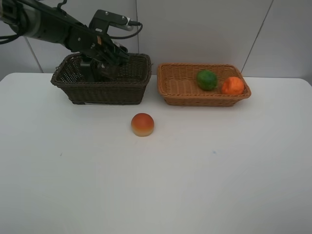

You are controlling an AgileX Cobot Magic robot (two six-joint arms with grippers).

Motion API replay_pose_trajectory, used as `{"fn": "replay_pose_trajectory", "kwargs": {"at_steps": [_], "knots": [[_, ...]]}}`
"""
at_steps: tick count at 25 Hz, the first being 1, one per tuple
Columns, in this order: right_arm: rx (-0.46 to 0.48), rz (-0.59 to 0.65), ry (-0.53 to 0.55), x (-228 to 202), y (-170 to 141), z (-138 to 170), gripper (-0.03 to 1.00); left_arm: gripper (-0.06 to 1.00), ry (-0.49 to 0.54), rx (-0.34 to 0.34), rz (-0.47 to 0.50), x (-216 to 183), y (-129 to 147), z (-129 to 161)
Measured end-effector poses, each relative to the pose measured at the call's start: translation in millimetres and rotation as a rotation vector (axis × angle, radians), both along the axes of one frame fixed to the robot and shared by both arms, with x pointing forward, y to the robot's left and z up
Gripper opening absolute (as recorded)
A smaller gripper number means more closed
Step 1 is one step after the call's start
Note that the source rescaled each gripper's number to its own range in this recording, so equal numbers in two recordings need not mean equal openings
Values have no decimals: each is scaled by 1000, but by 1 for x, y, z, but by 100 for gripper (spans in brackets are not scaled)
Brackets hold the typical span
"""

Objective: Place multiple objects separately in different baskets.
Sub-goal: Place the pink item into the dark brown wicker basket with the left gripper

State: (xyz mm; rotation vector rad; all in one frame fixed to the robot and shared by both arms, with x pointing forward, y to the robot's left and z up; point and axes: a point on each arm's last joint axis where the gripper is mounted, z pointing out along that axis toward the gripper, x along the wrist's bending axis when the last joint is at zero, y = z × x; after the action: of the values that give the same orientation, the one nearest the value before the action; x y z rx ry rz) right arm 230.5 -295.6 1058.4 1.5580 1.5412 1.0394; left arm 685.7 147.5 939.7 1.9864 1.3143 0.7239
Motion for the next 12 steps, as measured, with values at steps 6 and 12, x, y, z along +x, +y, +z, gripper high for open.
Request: {"fn": "replay_pose_trajectory", "kwargs": {"at_steps": [6,12], "knots": [[0,0,0,0,0,0,100,79,-8,24,-18,0,0,0],[0,0,0,0,0,0,100,100,-16,43,-36,0,0,0]]}}
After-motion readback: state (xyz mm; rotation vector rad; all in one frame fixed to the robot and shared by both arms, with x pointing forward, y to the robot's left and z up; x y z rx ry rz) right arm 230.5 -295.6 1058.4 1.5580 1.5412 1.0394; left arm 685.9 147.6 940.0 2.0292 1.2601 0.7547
